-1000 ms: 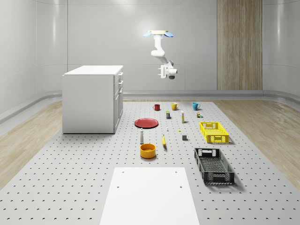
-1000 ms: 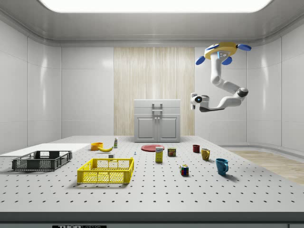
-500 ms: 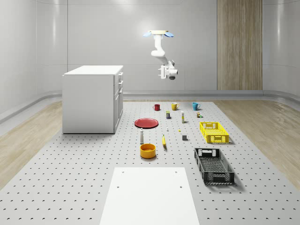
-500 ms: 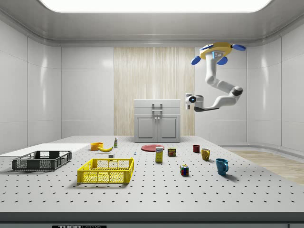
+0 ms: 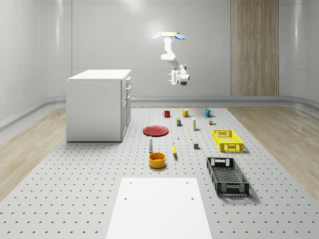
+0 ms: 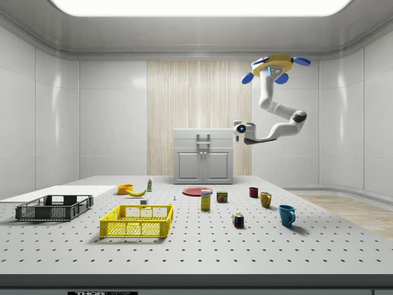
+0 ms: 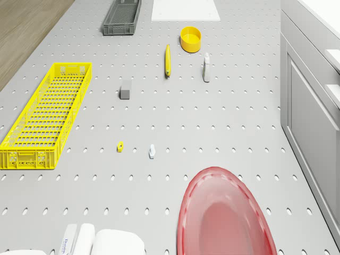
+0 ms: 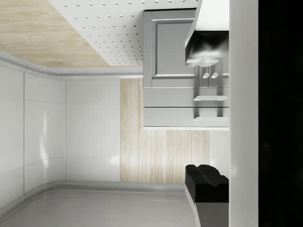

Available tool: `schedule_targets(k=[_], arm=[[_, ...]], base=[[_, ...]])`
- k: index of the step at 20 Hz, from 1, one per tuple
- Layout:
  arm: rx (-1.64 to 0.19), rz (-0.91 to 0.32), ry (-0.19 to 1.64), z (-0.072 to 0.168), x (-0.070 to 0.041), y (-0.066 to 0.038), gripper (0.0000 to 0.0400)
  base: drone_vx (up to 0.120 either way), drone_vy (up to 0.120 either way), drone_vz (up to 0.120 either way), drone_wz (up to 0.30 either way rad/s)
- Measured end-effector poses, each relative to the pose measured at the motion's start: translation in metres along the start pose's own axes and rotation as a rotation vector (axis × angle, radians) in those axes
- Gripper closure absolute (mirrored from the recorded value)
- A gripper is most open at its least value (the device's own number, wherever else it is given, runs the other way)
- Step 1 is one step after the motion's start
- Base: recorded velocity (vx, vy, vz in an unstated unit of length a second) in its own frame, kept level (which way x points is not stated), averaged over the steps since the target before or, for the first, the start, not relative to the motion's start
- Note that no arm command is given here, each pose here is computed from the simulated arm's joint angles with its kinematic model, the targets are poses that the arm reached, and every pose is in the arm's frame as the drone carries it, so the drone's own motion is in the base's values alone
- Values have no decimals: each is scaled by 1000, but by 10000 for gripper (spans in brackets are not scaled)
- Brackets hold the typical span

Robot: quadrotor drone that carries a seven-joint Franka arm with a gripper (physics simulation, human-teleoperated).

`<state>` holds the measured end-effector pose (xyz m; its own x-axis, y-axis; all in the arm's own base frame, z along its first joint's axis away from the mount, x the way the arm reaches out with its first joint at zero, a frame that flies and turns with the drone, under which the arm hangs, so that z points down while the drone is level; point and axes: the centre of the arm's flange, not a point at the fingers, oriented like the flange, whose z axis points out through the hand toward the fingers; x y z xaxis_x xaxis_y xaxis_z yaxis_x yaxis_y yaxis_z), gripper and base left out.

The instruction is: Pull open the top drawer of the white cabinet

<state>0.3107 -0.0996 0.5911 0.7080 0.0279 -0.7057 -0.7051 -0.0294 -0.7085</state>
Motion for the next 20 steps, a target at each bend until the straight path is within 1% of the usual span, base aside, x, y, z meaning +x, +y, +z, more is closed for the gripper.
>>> schedule_targets(k=[7, 11, 20], arm=[[0, 0, 0, 0, 0, 0, 95], [0, 0, 0, 0, 0, 0, 95], [0, 0, 0, 0, 0, 0, 95]], base=[[120, 0, 0, 0], [120, -80, 0, 0], [120, 0, 0, 0]])
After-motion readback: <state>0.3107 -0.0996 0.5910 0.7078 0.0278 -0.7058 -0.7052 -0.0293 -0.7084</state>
